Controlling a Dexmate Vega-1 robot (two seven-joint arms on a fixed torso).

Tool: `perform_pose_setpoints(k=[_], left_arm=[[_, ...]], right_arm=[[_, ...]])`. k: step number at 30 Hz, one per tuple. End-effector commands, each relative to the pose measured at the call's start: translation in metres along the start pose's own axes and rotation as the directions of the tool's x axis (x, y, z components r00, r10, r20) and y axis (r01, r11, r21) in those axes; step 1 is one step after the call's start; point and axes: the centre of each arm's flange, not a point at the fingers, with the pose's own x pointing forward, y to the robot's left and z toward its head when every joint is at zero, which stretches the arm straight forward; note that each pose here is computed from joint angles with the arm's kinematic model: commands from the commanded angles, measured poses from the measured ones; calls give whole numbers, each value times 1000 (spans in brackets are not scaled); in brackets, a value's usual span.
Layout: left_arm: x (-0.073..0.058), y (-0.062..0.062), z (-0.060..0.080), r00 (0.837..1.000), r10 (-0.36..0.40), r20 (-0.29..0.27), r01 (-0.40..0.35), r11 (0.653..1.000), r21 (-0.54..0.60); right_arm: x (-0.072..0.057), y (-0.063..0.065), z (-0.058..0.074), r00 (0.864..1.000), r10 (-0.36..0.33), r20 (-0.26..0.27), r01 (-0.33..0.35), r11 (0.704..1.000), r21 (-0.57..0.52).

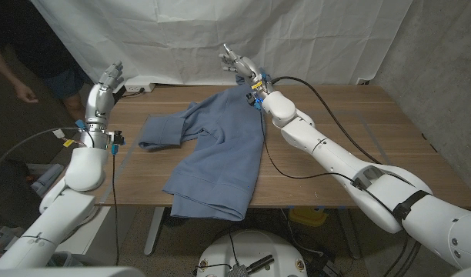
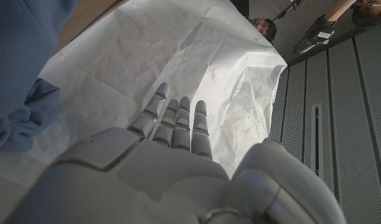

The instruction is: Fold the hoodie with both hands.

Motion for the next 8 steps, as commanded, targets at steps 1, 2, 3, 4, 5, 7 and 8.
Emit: perform_pose_setpoints(k=[1,2,3,4,5,7,8], left_arm=[[-9,2,4,1000,-26,2,26,1000,-6],[-9,2,4,1000,-25,3,25,1000,-6],[-10,2,5,1000,-23,4,23,1000,-6],[-11,2,5,1000,-20,7,20,1000,-9],[-11,1,6,1000,-18,9,18,1000,-10],[-13,1,8,1000,-17,14,17,1000,-8],[-13,1,8,1000,-18,19,18,1000,-4]], right_arm=[[-32,-17,3,995,-100,-18,99,995,-9],[-34,-18,4,994,-104,-15,104,994,-11],[-36,-19,5,994,-108,-12,108,994,-13],[-37,-20,6,994,-110,-10,109,994,-14],[-38,-20,7,994,-110,-7,110,994,-14],[-39,-21,9,994,-109,0,109,994,-14],[-40,-22,10,994,-107,2,107,994,-18]])
